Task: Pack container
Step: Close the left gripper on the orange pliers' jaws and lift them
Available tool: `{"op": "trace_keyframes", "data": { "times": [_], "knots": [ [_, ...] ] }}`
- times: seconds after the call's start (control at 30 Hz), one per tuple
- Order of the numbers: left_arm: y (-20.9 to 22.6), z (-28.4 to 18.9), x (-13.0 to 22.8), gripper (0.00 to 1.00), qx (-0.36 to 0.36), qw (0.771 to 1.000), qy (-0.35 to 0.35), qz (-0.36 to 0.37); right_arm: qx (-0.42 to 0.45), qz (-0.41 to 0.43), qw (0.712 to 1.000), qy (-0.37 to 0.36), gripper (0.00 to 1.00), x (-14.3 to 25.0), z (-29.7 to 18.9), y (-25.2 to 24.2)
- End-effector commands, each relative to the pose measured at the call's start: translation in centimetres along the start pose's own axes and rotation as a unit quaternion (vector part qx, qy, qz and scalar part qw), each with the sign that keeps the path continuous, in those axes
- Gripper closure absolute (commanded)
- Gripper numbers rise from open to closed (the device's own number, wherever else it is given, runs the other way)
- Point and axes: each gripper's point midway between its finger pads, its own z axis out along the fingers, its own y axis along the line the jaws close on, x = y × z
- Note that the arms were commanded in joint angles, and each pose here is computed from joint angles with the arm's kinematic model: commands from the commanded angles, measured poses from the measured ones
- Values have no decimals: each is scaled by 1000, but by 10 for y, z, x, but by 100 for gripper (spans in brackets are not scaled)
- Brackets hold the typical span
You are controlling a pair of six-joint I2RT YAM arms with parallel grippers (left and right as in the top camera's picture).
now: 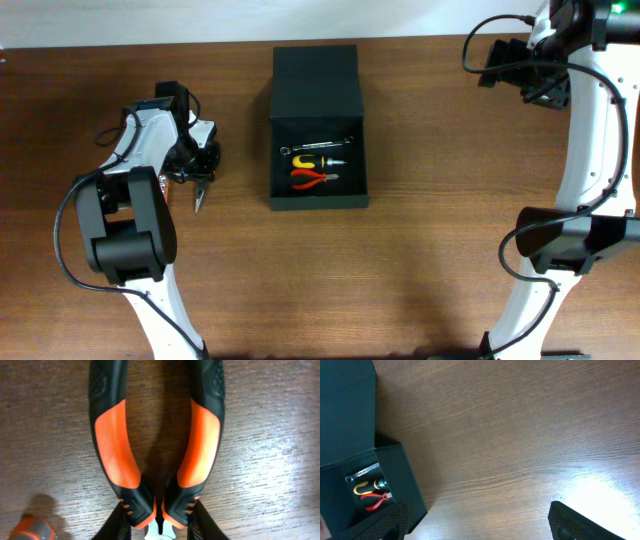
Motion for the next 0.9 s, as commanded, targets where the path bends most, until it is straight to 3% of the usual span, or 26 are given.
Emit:
{"op": "trace_keyframes", "data": {
  "times": [0.0,0.4,0.53,0.6,0.87],
  "knots": [
    [-2,13,4,96,8,1000,12,4,7,6,1000,5,11,0,3,-5],
    [-1,13,1,98,6,1000,7,4,7,6,1000,5,11,0,3,-5],
    [-2,13,6,95,9,1000,17,4,7,6,1000,5,11,0,3,-5],
    [-3,13,10,91,10,1000,23,3,7,6,1000,5,11,0,3,-5],
    [-8,11,30,53,20,998,65,2,7,6,1000,5,11,0,3,-5]
  ]
}}
